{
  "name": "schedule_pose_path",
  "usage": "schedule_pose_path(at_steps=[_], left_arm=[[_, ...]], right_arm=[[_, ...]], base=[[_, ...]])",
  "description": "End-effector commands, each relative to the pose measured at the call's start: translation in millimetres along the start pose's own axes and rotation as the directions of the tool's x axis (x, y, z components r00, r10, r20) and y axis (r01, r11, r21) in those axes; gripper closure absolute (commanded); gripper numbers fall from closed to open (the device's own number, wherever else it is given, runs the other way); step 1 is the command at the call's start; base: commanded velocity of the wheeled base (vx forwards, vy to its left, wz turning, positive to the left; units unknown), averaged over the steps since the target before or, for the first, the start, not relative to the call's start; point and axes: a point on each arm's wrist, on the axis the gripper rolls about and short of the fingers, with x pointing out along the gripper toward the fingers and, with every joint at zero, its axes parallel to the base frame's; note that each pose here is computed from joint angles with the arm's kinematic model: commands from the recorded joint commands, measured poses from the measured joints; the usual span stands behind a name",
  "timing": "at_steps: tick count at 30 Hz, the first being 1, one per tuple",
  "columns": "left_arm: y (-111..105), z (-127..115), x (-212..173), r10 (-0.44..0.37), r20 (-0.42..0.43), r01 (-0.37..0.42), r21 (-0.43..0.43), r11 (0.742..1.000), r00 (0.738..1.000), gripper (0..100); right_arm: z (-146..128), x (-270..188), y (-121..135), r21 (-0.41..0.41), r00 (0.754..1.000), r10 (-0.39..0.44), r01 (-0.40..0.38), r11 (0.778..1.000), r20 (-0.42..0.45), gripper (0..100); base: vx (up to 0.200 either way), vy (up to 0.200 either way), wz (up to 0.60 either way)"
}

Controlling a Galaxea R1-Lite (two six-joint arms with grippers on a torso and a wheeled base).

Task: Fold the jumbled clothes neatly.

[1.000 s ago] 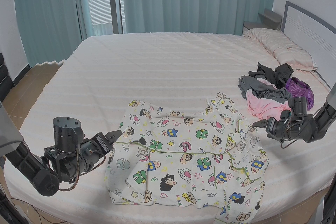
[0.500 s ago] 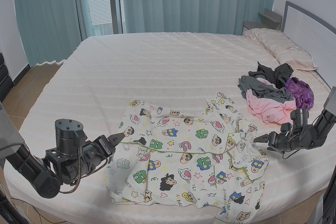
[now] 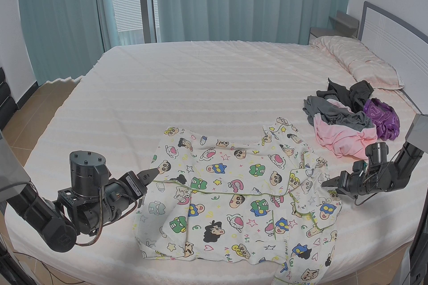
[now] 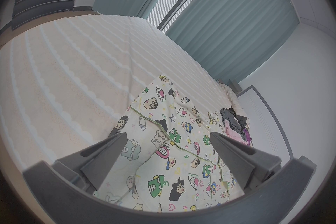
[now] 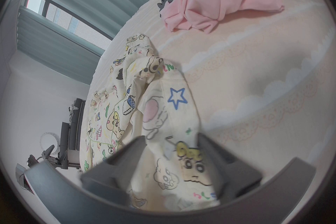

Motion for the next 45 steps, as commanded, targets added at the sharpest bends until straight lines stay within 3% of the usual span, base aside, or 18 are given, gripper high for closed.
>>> schedule_pose_path(at_steps=[1,10,20,26,40,41,45], left_arm=[[-0.2,0.3,0.0,-0.001,0.001,0.001,-0.001,1.000,1.000,0],[0.3,-0.2,0.1,0.001,-0.001,-0.001,0.000,1.000,1.000,0],[0.5,-4.0,-0.5,0.004,-0.015,-0.003,0.006,1.000,1.000,0],[-0.7,-8.5,-1.9,-0.001,-0.031,0.002,0.017,1.000,1.000,0],[-1.6,-25.4,-4.3,-0.003,-0.098,0.007,0.046,0.999,0.995,0],[-1.6,-26.5,-4.4,-0.003,-0.103,0.008,0.047,0.999,0.995,0],[-1.5,-41.3,-2.9,-0.012,-0.181,0.017,0.029,0.999,0.983,0]], right_arm=[[-2.0,2.0,-5.4,0.015,1.000,-0.005,0.005,1.000,-0.011,100],[0.4,-9.2,-10.8,0.044,1.000,-0.013,0.012,0.999,0.010,100],[12.7,-52.6,-31.6,0.089,0.991,-0.060,0.050,0.995,0.119,100],[5.6,-56.1,-47.5,0.072,0.990,-0.095,0.088,0.994,0.106,100],[7.3,-60.9,-57.9,0.083,0.984,-0.126,0.117,0.990,0.124,100],[6.4,-60.9,-58.0,0.085,0.984,-0.127,0.117,0.989,0.122,0],[6.4,-67.6,-52.9,0.077,0.982,-0.116,0.106,0.991,0.151,0]], base=[[0.000,0.000,0.00],[0.000,0.000,0.00],[0.000,0.000,0.00],[0.000,0.000,0.00],[0.000,0.000,0.00],[0.000,0.000,0.00],[0.000,0.000,0.00]])
